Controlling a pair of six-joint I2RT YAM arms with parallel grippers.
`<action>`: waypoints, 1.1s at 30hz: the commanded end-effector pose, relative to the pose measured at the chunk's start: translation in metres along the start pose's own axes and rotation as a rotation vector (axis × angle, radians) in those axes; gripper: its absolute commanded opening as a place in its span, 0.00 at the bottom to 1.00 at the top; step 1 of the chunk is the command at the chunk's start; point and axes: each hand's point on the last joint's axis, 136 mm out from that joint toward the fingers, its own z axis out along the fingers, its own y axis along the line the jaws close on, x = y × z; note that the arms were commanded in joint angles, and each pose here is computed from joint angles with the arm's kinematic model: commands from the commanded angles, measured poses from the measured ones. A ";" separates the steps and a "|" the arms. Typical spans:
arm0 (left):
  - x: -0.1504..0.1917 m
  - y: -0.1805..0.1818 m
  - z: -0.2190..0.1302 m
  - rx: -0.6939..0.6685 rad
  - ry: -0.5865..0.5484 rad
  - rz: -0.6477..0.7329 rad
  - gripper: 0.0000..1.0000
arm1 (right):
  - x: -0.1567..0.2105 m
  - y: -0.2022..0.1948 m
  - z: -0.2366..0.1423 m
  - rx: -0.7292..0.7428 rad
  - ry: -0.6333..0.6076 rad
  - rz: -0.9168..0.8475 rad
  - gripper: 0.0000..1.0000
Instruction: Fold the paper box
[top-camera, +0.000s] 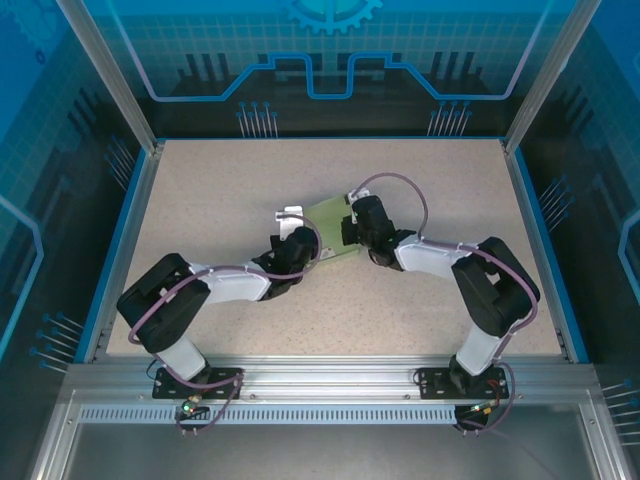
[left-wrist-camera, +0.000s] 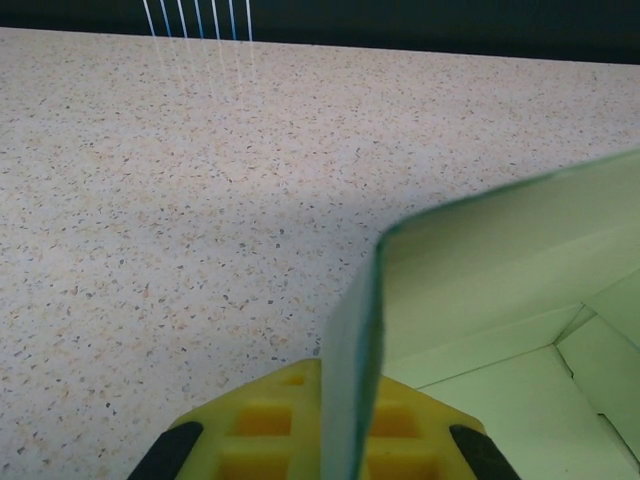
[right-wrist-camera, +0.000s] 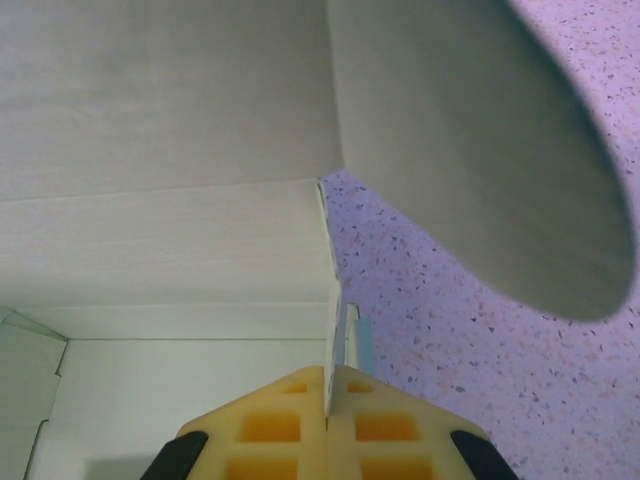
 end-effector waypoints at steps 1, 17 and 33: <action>0.020 -0.014 -0.006 0.056 0.008 0.017 0.00 | 0.013 0.026 -0.010 -0.078 0.013 0.001 0.05; 0.063 -0.011 -0.023 0.052 0.030 0.084 0.04 | 0.064 0.008 -0.020 -0.013 0.047 0.015 0.05; 0.073 -0.004 -0.035 0.054 0.026 0.093 0.13 | 0.075 -0.001 -0.024 0.042 0.001 -0.038 0.01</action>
